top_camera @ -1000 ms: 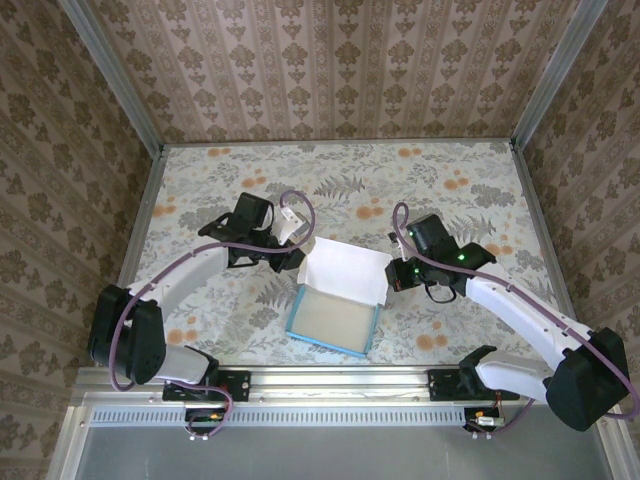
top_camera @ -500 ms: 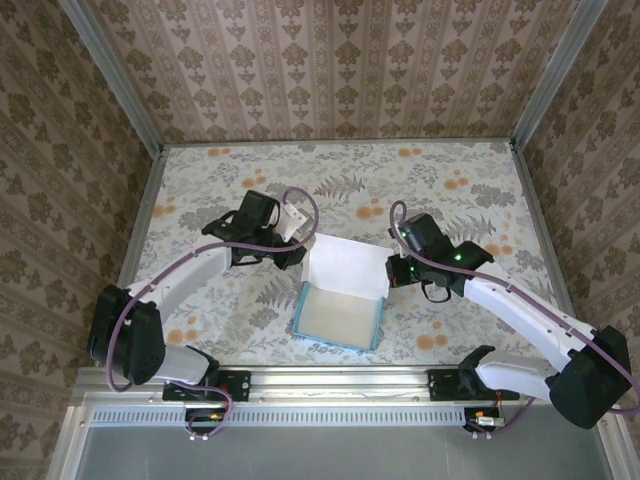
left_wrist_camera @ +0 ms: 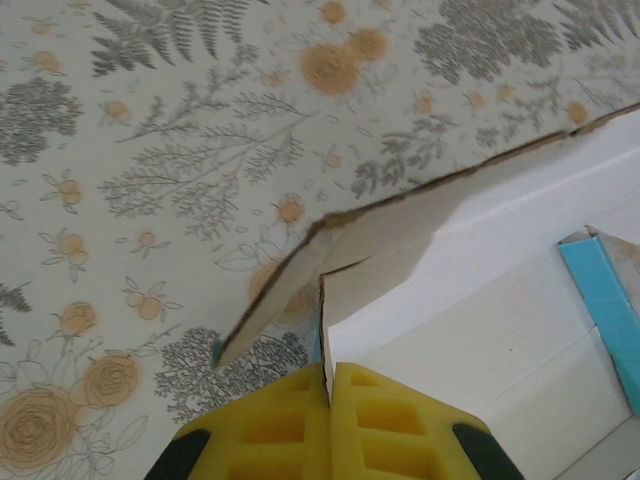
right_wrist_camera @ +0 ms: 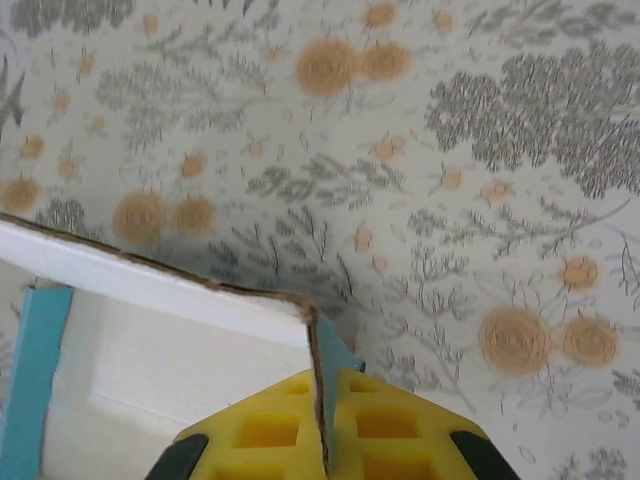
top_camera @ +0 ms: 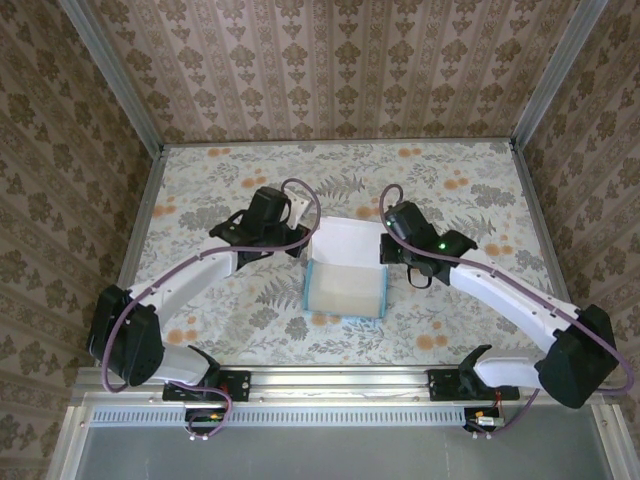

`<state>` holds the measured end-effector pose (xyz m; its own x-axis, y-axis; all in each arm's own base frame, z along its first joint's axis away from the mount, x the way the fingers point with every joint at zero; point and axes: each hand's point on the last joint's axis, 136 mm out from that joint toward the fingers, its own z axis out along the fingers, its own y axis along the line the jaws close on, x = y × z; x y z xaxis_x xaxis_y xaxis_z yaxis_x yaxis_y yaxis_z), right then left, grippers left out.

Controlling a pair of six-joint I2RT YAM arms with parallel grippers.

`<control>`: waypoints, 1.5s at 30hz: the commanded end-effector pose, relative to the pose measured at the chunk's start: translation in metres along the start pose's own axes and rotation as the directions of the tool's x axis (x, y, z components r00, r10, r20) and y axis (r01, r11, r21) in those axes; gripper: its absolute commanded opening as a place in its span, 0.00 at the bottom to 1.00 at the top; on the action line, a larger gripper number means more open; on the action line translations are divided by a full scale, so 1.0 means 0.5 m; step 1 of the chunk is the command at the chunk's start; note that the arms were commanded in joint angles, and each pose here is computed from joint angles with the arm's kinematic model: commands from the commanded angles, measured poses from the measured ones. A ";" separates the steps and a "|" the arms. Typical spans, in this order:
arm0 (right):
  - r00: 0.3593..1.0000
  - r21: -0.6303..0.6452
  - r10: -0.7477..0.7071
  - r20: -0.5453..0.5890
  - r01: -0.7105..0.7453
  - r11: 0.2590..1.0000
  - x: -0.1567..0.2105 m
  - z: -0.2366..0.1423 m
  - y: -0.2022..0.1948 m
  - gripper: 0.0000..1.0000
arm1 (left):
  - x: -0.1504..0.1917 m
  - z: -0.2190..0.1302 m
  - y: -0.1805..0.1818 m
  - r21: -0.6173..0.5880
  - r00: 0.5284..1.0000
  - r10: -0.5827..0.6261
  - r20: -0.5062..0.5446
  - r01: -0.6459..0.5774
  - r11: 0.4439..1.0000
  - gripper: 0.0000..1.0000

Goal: Fold the paper box

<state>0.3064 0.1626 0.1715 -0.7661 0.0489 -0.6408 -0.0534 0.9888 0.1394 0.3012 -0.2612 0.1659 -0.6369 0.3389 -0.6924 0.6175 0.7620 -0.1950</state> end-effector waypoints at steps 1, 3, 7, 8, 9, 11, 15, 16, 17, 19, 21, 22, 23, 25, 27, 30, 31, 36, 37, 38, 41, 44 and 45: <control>0.982 -0.040 0.084 0.168 -0.078 0.996 -0.106 -0.009 0.036 0.05 | -0.053 0.008 -0.015 -0.012 0.996 -0.036 0.080 0.037 0.999 0.00; 0.976 -0.034 0.105 0.192 -0.101 0.994 -0.125 -0.001 0.036 0.05 | -0.062 0.016 -0.007 -0.030 0.993 -0.055 0.107 0.059 0.998 0.00; 0.955 -0.026 0.137 0.264 -0.135 0.991 -0.156 0.009 0.033 0.04 | -0.077 0.028 0.020 -0.092 0.984 -0.073 0.164 0.089 0.992 0.00; 0.951 -0.030 0.141 0.276 -0.138 0.990 -0.157 0.013 0.033 0.04 | -0.082 0.029 0.023 -0.097 0.980 -0.077 0.181 0.095 0.991 0.00; 0.945 -0.033 0.146 0.292 -0.143 0.989 -0.159 0.015 0.033 0.04 | -0.085 0.031 0.025 -0.099 0.976 -0.086 0.200 0.107 0.989 0.00; 0.937 -0.040 0.153 0.313 -0.148 0.988 -0.156 0.023 0.031 0.04 | -0.094 0.032 0.027 -0.096 0.967 -0.099 0.236 0.124 0.988 0.00; 0.915 -0.061 0.161 0.369 -0.150 0.987 -0.145 0.039 0.023 0.04 | -0.100 0.035 0.036 -0.129 0.950 -0.091 0.299 0.135 0.982 0.00; 0.913 -0.061 0.158 0.377 -0.145 0.988 -0.138 0.047 0.020 0.04 | -0.097 0.039 0.039 -0.133 0.946 -0.089 0.313 0.136 0.982 0.00; 0.910 -0.064 0.154 0.385 -0.140 0.988 -0.134 0.051 0.019 0.04 | -0.094 0.042 0.042 -0.136 0.943 -0.088 0.322 0.138 0.981 0.00; 0.906 -0.067 0.144 0.398 -0.128 0.989 -0.125 0.062 0.017 0.03 | -0.082 0.050 0.049 -0.141 0.934 -0.093 0.344 0.149 0.979 0.00; 0.902 -0.072 0.140 0.409 -0.121 0.990 -0.115 0.068 0.014 0.03 | -0.075 0.054 0.046 -0.131 0.927 -0.094 0.364 0.151 0.980 0.00; 0.898 -0.075 0.143 0.416 -0.122 0.990 -0.112 0.071 0.012 0.03 | -0.068 0.056 0.044 -0.131 0.925 -0.091 0.370 0.149 0.980 0.00; 0.895 -0.077 0.145 0.421 -0.124 0.989 -0.109 0.072 0.010 0.03 | -0.065 0.057 0.040 -0.129 0.923 -0.088 0.374 0.146 0.981 0.00; 0.895 -0.080 0.149 0.421 -0.127 0.989 -0.101 0.077 0.008 0.03 | -0.050 0.061 0.038 -0.136 0.923 -0.087 0.375 0.147 0.980 0.00; 0.891 -0.089 0.162 0.424 -0.137 0.987 -0.095 0.078 0.007 0.03 | -0.039 0.063 0.037 -0.133 0.920 -0.099 0.379 0.161 0.978 0.00; 0.886 -0.097 0.168 0.432 -0.140 0.985 -0.086 0.075 0.007 0.03 | -0.024 0.058 0.033 -0.130 0.911 -0.124 0.393 0.188 0.974 0.00; 0.885 -0.099 0.168 0.434 -0.139 0.985 -0.083 0.074 0.008 0.03 | -0.018 0.057 0.031 -0.129 0.909 -0.134 0.394 0.199 0.971 0.00; 0.881 -0.101 0.165 0.443 -0.134 0.986 -0.065 0.070 0.008 0.03 | 0.012 0.045 0.029 -0.140 0.893 -0.182 0.411 0.259 0.956 0.00; 0.882 -0.099 0.165 0.441 -0.135 0.986 -0.060 0.072 0.006 0.03 | 0.017 0.044 0.029 -0.140 0.891 -0.187 0.414 0.265 0.954 0.00; 0.883 -0.100 0.166 0.440 -0.135 0.986 -0.055 0.072 0.007 0.04 | 0.023 0.042 0.029 -0.139 0.888 -0.191 0.418 0.270 0.953 0.00; 0.882 -0.100 0.168 0.441 -0.138 0.985 -0.044 0.072 0.005 0.04 | 0.040 0.039 0.029 -0.145 0.888 -0.191 0.419 0.273 0.951 0.00; 0.880 -0.100 0.170 0.443 -0.140 0.985 -0.032 0.072 0.003 0.04 | 0.053 0.039 0.021 -0.130 0.886 -0.192 0.421 0.268 0.955 0.00; 0.881 -0.098 0.170 0.441 -0.141 0.985 -0.026 0.073 0.002 0.04 | 0.058 0.040 0.018 -0.124 0.886 -0.196 0.421 0.271 0.955 0.00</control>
<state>0.3414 0.1670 0.1389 -0.4555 0.2199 -0.8626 -0.0091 0.9678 0.2516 0.3040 -0.2549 0.1294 -0.4924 -0.0427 -0.8693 0.3664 0.8958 -0.2516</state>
